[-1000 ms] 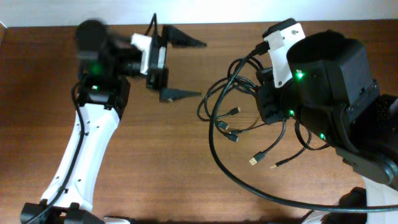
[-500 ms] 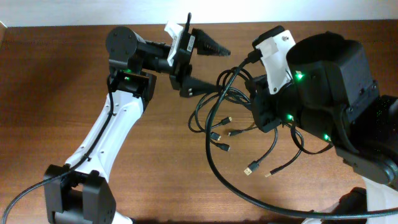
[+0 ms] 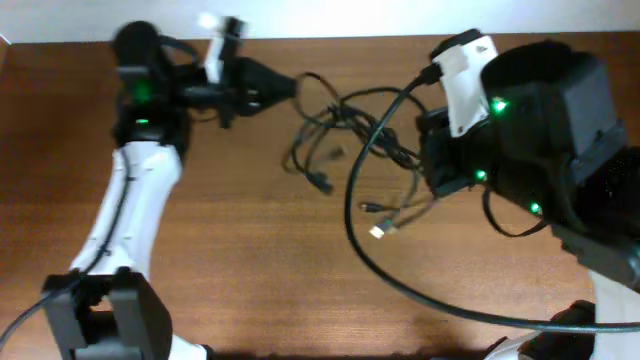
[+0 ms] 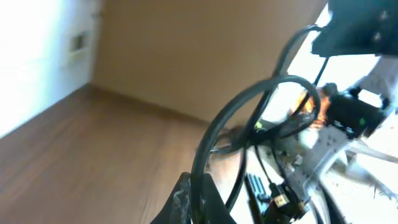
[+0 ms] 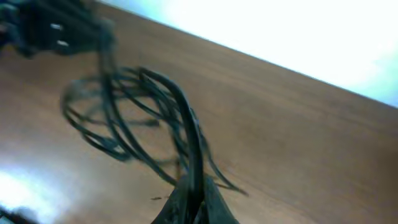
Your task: Untangle cables
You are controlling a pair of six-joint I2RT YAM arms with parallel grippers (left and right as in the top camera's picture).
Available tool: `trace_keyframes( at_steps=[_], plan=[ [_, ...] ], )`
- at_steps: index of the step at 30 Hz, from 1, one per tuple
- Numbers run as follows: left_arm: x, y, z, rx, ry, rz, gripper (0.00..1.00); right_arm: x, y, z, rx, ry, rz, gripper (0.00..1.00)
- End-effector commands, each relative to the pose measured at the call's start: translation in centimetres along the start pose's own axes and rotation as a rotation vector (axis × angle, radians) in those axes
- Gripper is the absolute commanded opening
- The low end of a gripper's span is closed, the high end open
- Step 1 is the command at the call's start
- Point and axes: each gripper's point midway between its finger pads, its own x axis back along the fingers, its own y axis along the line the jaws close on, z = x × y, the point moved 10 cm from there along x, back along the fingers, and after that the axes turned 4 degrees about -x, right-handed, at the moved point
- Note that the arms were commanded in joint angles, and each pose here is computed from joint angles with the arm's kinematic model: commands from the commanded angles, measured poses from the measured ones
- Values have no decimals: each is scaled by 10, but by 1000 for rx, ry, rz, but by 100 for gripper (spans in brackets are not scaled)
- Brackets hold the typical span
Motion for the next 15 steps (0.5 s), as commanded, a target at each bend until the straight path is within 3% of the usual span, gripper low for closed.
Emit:
trace_keyframes(
  at_steps=[1,4,9,12,15],
  plan=[
    [54,-18,-18,-40,-38,-143,0,21,-30,1,-54,-59,107,4],
    [88,-57,-42,-102,-60,-259,0,24,-71,0,-176,-69,257,4],
    [184,-127,-51,-76,-154,-628,0,44,-145,4,-378,-139,339,4],
    [222,-205,-58,-157,-185,-938,0,85,-204,12,-565,-325,411,4],
    [224,-242,-62,-213,-176,-1082,0,128,-269,40,-814,-485,494,4]
  ],
)
